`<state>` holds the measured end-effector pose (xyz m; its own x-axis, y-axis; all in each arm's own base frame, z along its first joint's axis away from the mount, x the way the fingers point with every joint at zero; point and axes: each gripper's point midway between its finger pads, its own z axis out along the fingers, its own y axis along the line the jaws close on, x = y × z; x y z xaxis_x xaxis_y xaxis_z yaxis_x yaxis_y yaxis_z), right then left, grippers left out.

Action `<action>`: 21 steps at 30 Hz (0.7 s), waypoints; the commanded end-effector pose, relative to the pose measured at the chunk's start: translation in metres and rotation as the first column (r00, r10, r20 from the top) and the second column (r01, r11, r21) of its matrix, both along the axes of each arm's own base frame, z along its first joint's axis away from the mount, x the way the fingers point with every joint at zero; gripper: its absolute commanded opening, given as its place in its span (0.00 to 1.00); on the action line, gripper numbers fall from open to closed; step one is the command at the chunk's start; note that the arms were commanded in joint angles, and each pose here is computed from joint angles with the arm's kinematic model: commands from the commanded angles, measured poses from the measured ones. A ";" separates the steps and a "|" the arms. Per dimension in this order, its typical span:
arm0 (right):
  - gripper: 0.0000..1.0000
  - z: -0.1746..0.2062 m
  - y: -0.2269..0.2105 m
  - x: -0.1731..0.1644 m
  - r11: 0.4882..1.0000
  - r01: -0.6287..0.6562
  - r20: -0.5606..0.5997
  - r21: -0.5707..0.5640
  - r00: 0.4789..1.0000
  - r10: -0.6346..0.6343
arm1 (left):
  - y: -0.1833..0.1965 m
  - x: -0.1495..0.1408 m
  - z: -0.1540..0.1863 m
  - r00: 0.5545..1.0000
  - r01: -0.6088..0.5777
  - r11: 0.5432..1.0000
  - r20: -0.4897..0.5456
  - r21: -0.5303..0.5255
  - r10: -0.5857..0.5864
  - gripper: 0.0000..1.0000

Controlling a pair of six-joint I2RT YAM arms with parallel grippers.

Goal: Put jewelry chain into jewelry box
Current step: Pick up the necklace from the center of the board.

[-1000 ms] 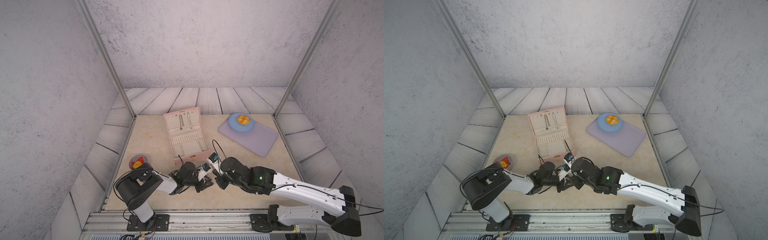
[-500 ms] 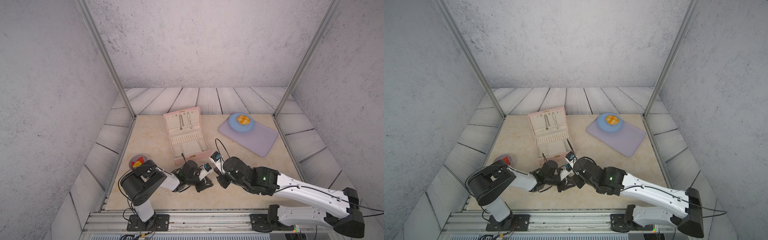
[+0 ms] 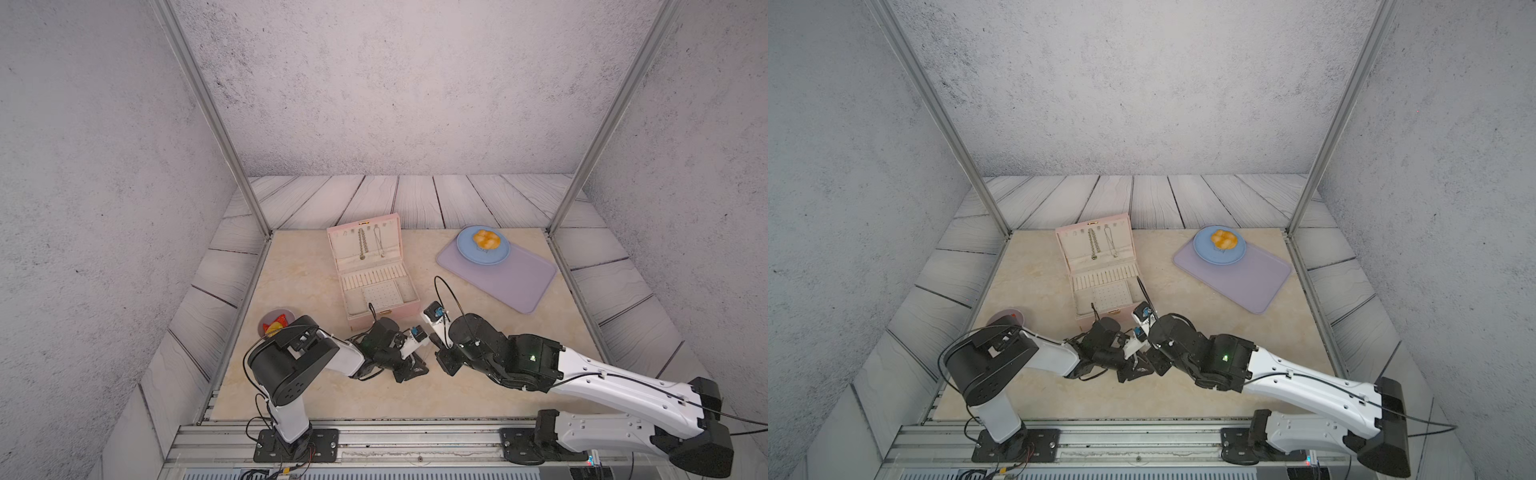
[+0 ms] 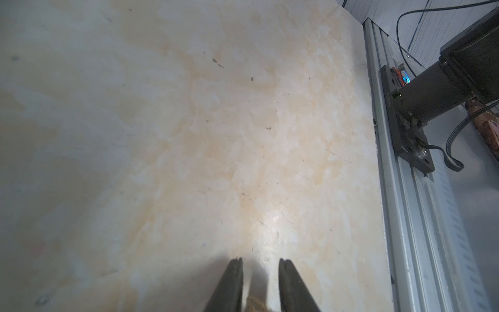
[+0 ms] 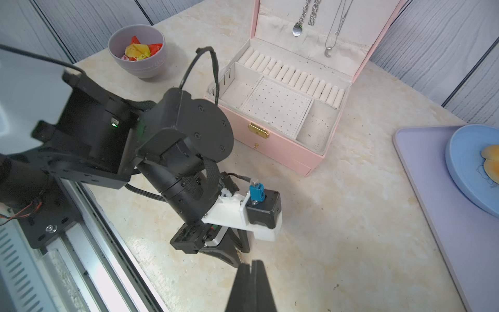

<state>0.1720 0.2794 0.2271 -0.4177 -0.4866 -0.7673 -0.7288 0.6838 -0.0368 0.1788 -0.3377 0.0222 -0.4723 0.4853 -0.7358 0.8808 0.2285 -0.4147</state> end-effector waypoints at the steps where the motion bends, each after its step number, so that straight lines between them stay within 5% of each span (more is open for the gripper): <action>1: 0.00 0.025 -0.002 0.005 0.998 0.020 0.049 0.056 0.999 -0.023 | 0.004 -0.003 -0.010 0.999 0.016 0.999 -0.031 0.035 -0.014 0.28; 21: 0.00 0.031 -0.008 0.008 0.997 0.044 0.071 0.068 0.996 -0.049 | 0.003 -0.005 -0.015 0.999 0.025 0.998 -0.049 0.051 -0.023 0.17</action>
<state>0.1751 0.2766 0.2368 -0.4020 -0.4614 -0.7909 -0.7166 0.6963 -0.0420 0.1769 -0.3393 0.0199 -0.4717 0.5029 -0.7243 0.8798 0.2132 -0.4249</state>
